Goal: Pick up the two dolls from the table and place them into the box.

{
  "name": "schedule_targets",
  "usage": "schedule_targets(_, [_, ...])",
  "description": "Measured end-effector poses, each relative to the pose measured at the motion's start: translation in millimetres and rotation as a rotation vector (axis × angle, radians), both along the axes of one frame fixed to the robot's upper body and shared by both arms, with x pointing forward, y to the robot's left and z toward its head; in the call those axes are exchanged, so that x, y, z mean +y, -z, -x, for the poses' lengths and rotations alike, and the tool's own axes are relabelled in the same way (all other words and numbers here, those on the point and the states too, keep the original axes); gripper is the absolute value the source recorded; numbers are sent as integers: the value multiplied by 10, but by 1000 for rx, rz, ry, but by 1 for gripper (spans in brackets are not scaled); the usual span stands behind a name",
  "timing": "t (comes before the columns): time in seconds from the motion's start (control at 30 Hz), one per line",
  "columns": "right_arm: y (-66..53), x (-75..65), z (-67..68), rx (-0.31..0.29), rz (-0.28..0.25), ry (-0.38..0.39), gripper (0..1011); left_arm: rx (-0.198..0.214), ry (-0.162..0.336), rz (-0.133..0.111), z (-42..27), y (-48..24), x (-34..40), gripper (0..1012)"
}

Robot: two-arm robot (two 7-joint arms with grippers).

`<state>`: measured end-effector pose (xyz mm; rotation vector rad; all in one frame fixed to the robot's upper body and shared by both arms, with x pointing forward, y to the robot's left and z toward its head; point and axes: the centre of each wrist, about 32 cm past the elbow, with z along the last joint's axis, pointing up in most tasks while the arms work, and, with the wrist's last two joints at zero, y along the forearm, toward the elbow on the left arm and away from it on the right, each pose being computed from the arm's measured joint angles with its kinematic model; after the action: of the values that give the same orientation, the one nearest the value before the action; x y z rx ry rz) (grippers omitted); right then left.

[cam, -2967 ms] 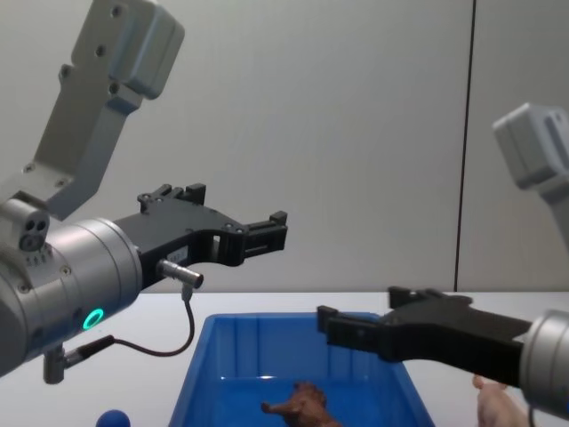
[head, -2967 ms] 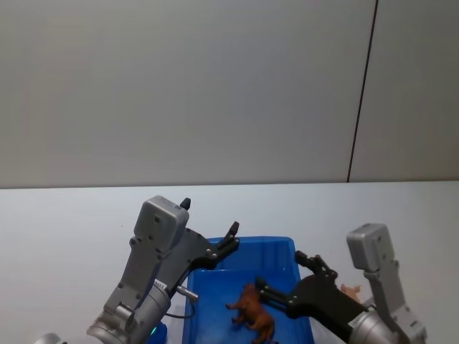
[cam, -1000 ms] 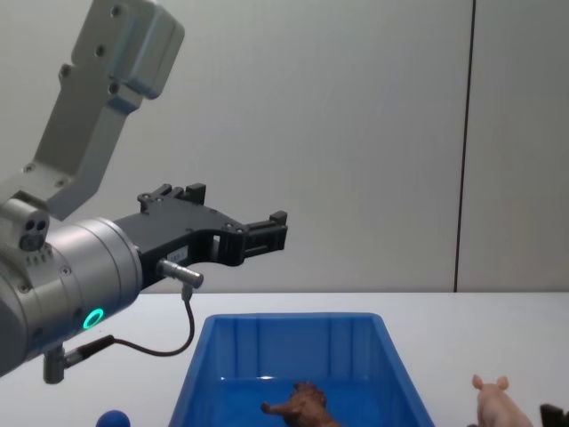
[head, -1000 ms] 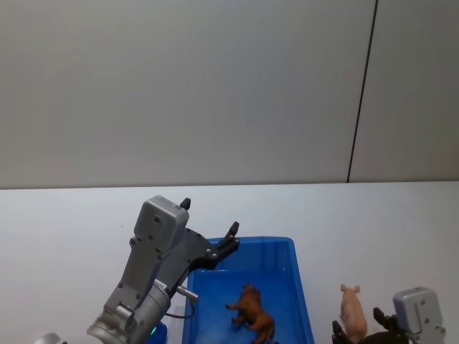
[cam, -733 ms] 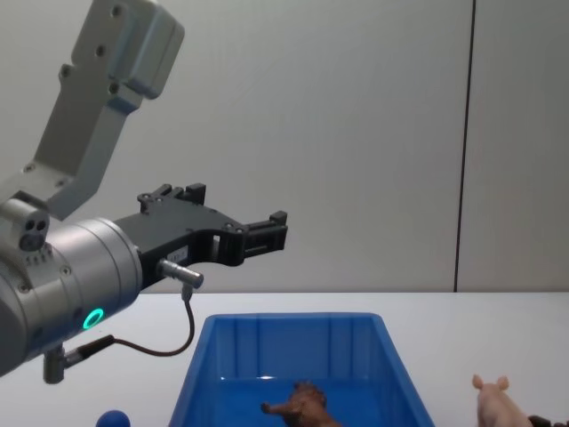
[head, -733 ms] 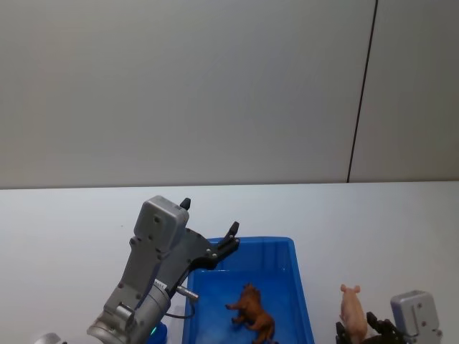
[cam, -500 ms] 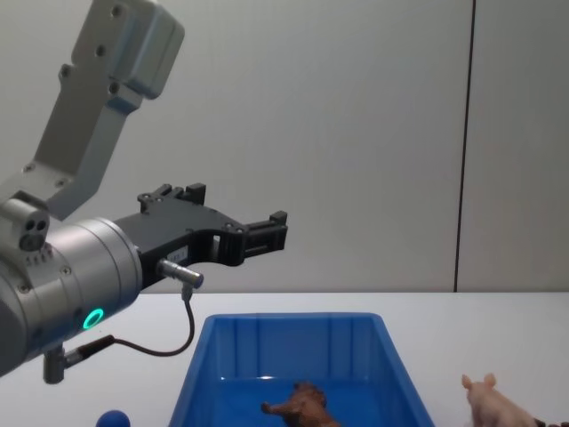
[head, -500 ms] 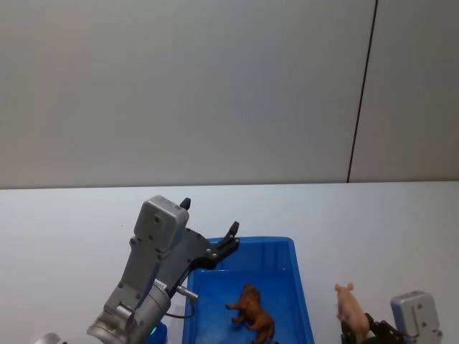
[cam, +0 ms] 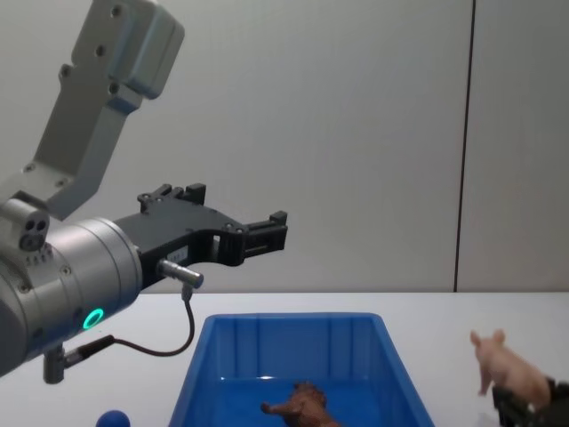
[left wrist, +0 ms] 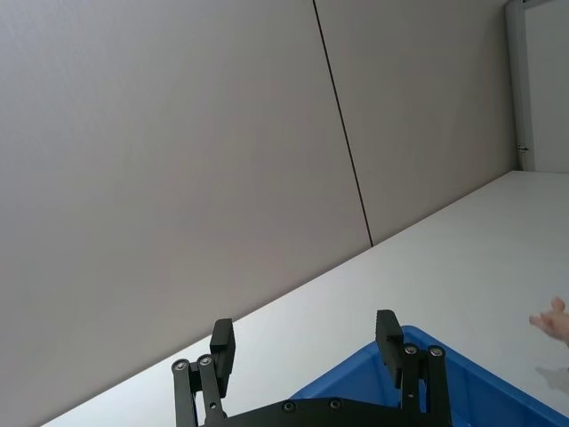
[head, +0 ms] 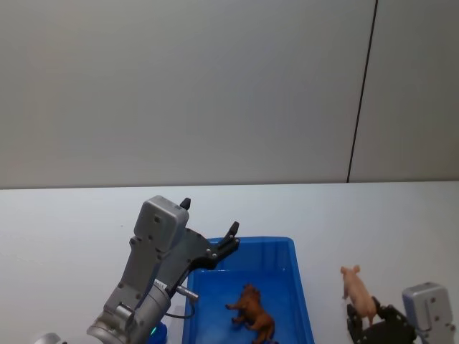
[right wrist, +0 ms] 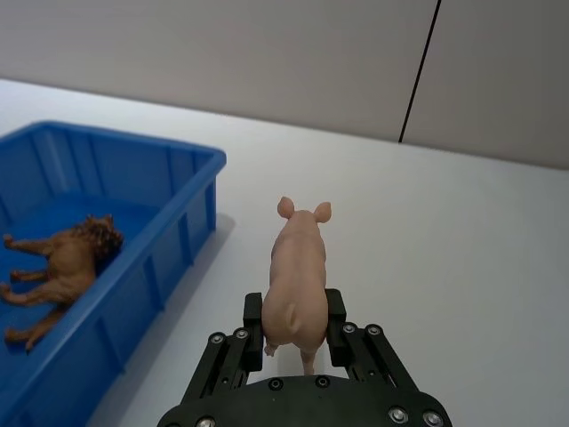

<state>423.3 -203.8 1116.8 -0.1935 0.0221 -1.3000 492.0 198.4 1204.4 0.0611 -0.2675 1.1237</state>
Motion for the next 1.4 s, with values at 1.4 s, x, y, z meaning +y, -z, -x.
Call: schedule_targets(1.4, [-332,256,-701,-128,-162,-385,610,0,0,0,0,0,0,1001])
